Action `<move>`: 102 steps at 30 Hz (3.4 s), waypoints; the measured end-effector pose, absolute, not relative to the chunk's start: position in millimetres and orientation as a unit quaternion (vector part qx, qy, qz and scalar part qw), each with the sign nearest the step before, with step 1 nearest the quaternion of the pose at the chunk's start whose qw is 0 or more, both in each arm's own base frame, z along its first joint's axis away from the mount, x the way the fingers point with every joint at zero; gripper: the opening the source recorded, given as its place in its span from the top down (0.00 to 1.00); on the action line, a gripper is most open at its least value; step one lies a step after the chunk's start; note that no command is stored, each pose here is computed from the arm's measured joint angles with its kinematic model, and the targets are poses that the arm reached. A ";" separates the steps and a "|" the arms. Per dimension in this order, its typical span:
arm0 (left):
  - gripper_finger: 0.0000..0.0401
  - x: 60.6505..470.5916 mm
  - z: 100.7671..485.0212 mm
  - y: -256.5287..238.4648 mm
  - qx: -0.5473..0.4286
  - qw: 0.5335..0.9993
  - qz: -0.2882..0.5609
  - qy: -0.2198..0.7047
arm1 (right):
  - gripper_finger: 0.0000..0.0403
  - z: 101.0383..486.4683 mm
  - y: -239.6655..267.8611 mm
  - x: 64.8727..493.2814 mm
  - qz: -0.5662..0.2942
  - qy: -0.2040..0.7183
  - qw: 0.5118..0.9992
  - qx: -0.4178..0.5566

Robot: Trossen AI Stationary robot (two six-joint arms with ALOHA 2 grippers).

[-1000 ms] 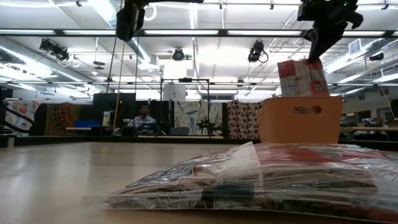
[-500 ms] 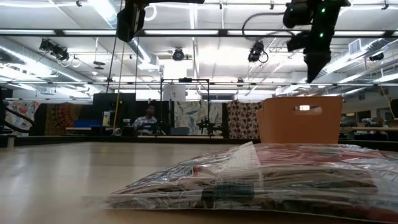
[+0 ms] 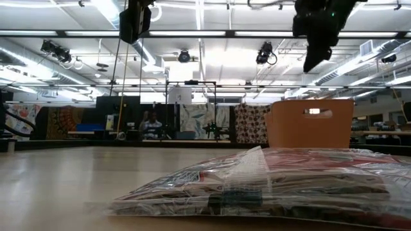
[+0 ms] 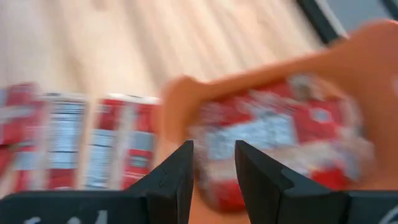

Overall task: Sort popcorn bags into baskets
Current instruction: Put the red popcorn bag into the orange bin

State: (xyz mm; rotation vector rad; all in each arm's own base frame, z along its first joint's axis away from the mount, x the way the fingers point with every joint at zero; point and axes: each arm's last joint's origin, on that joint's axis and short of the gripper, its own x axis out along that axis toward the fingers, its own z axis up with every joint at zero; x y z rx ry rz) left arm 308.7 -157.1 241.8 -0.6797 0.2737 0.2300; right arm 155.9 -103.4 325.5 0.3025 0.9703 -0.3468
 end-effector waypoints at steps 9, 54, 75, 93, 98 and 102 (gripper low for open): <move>0.97 308.6 237.7 -154.5 -0.319 0.928 0.123 0.149 | 0.70 333.4 -54.9 174.6 -0.045 0.436 0.886 0.153; 0.73 305.5 230.3 -152.0 -0.326 0.917 0.152 0.172 | 0.31 182.3 59.7 165.7 -0.034 0.625 0.779 0.032; 0.73 306.0 230.0 -150.9 -0.326 0.917 0.154 0.172 | 0.46 151.5 74.7 176.1 0.035 0.592 0.795 -0.124; 0.73 306.1 230.1 -150.9 -0.329 0.916 0.154 0.172 | 0.48 143.2 84.7 207.9 -0.015 0.597 0.780 -0.188; 0.73 306.3 229.7 -151.8 -0.333 0.914 0.140 0.183 | 0.50 144.9 86.3 212.2 -0.008 0.583 0.787 -0.200; 0.73 306.1 229.5 -152.1 -0.333 0.914 0.138 0.185 | 0.51 138.8 86.7 213.4 0.003 0.592 0.776 -0.219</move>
